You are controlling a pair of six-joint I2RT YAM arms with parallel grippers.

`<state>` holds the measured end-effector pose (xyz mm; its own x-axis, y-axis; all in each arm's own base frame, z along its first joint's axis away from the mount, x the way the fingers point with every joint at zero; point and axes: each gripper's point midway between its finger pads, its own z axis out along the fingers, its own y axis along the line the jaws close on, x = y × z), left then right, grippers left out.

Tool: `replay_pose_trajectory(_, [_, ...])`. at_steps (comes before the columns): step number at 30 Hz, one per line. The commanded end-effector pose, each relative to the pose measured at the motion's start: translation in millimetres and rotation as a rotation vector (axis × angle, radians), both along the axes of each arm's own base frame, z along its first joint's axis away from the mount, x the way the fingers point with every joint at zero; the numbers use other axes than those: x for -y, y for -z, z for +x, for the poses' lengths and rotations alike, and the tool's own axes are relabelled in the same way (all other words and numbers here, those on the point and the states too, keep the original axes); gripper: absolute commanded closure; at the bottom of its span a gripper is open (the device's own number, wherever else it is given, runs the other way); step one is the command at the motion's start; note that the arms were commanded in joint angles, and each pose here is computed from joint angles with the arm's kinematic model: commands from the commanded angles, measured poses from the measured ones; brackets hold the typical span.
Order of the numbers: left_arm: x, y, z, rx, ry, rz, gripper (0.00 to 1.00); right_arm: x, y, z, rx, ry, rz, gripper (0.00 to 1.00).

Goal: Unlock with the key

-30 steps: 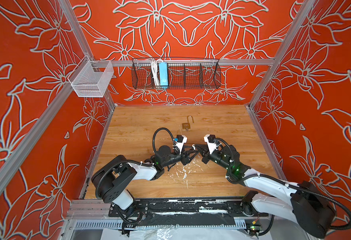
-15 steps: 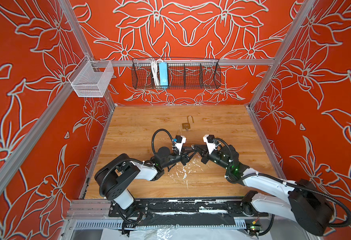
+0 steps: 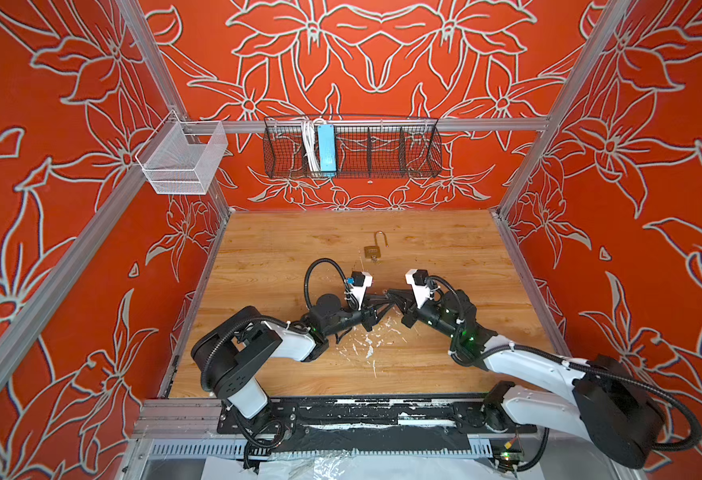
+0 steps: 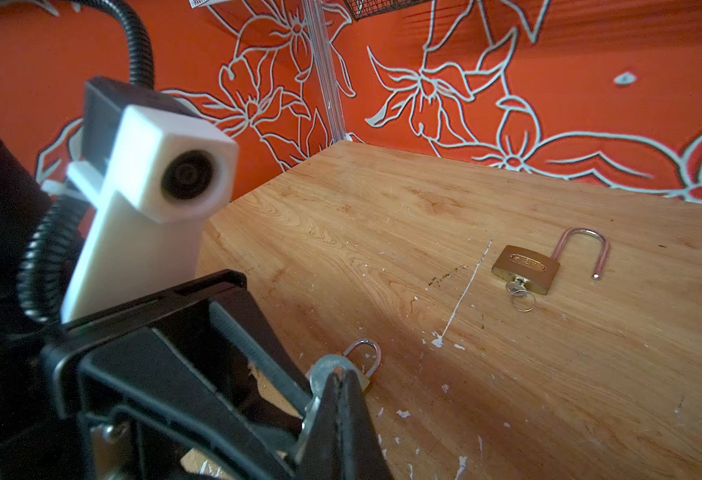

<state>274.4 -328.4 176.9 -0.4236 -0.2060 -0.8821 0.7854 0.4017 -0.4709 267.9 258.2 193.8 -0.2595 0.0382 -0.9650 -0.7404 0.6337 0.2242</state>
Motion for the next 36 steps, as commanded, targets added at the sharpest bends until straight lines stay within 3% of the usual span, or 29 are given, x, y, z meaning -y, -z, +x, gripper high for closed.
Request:
replay_pose_trajectory(1, [-3, -5, 5, 0.035, -0.034, -0.013, 0.85, -8, -12, -13, 0.028, -0.063, 0.041, 1.00])
replay_pose_trajectory(9, [-10, -3, 10, 0.028, -0.070, 0.006, 0.99, -5, -15, -15, 0.044, -0.056, 0.041, 1.00])
replay_pose_trajectory(15, [-20, -8, 10, 0.079, -0.078, 0.055, 1.00, -4, -15, -15, 0.050, -0.048, 0.032, 1.00])
replay_pose_trajectory(17, [-20, -9, 10, 0.052, -0.037, 0.117, 1.00, -2, -15, -14, 0.053, -0.041, 0.030, 1.00])
replay_pose_trajectory(20, [-17, -10, 13, -0.023, 0.019, 0.300, 1.00, -1, -17, -14, 0.057, -0.031, 0.029, 1.00])
replay_pose_trajectory(24, [-22, -12, 16, -0.038, 0.012, 0.398, 1.00, 5, -15, -11, 0.064, 0.005, 0.006, 1.00])
replay_pose_trajectory(27, [-32, -10, 24, -0.037, -0.044, 0.479, 1.00, 13, -16, -8, 0.076, 0.046, -0.004, 0.74])
replay_pose_trajectory(29, [-43, -5, 31, -0.049, -0.107, 0.540, 1.00, 22, -19, -6, 0.094, 0.098, -0.005, 0.63])
replay_pose_trajectory(33, [-56, 7, 42, -0.060, -0.186, 0.626, 1.00, 62, -24, 4, 0.117, 0.312, -0.013, 0.55])
replay_pose_trajectory(36, [-62, 11, 45, -0.041, -0.199, 0.786, 1.00, 116, -23, 12, 0.115, 0.595, -0.009, 0.49])
